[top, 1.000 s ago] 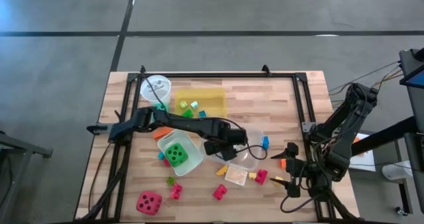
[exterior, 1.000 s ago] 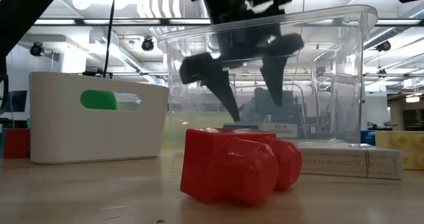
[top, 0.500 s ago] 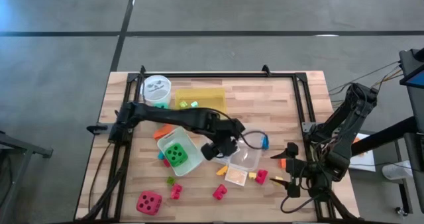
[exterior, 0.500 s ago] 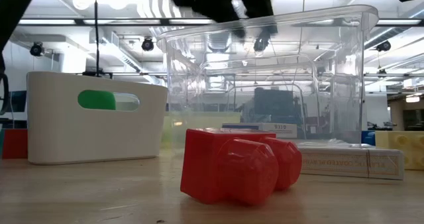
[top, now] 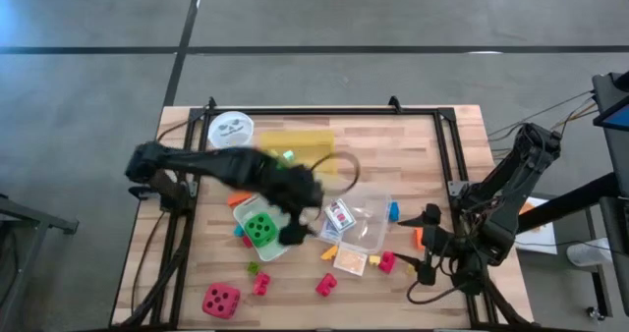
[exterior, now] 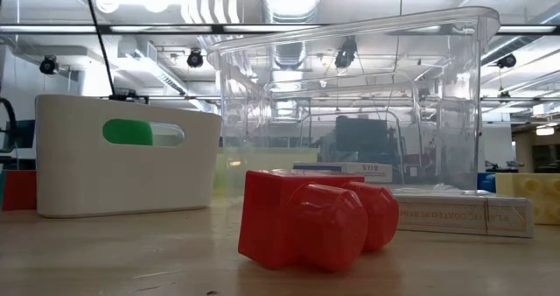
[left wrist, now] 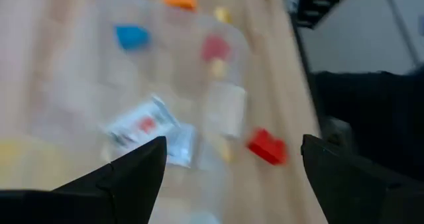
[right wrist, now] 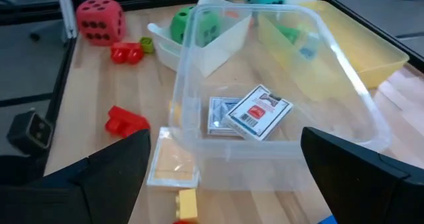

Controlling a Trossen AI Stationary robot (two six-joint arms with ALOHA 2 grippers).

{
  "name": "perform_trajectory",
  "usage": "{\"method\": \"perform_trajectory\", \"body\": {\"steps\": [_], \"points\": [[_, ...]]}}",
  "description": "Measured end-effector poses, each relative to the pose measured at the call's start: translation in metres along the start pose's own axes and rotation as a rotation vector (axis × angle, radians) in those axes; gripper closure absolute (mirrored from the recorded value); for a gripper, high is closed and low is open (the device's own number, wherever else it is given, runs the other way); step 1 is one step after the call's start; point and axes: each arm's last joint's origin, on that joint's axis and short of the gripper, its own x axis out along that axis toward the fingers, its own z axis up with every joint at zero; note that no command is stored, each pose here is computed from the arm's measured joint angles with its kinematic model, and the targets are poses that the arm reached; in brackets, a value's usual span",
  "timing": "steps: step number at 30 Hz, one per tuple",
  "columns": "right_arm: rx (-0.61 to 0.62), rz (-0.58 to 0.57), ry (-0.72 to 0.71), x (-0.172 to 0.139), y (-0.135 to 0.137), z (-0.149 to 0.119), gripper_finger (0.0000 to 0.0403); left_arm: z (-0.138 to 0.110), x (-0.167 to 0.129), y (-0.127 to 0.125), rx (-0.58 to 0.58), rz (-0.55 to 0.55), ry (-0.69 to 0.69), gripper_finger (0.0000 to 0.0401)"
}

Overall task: Pick & Place Toys
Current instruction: Adjust the white and transparent bins

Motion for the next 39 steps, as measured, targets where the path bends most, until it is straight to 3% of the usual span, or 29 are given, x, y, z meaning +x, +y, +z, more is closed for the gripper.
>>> {"method": "perform_trajectory", "body": {"steps": [4,10,15,19,24,32,34,39], "points": [[0.021,-0.021,-0.005,0.005,-0.002,0.003,0.0022,-0.037,0.012,-0.029,-0.063,-0.025,0.027,0.0061],[0.047,-0.061,-0.032,0.012,-0.005,0.008,0.0022,-0.093,0.040,-0.062,-0.222,0.028,0.024,0.0061],[0.067,-0.089,-0.035,0.018,-0.008,0.012,0.0022,-0.130,0.053,-0.059,-0.582,0.250,0.058,0.0076],[0.092,-0.112,-0.040,0.023,-0.011,0.016,0.0023,-0.155,0.057,-0.053,-0.721,0.395,0.135,0.0124],[0.094,-0.124,-0.042,0.026,-0.013,0.017,0.0024,-0.171,0.048,-0.045,-0.813,0.562,0.237,0.0221],[0.054,-0.122,-0.035,0.026,-0.013,0.017,0.0024,-0.172,0.034,-0.047,-0.876,0.608,0.206,0.0376],[0.075,-0.117,-0.030,0.026,-0.013,0.017,0.0024,-0.178,0.032,-0.047,-0.918,0.656,0.218,0.0394],[0.159,-0.096,0.002,0.027,-0.013,0.016,0.0024,-0.195,0.033,-0.049,-1.021,0.707,0.301,0.0395]]}}
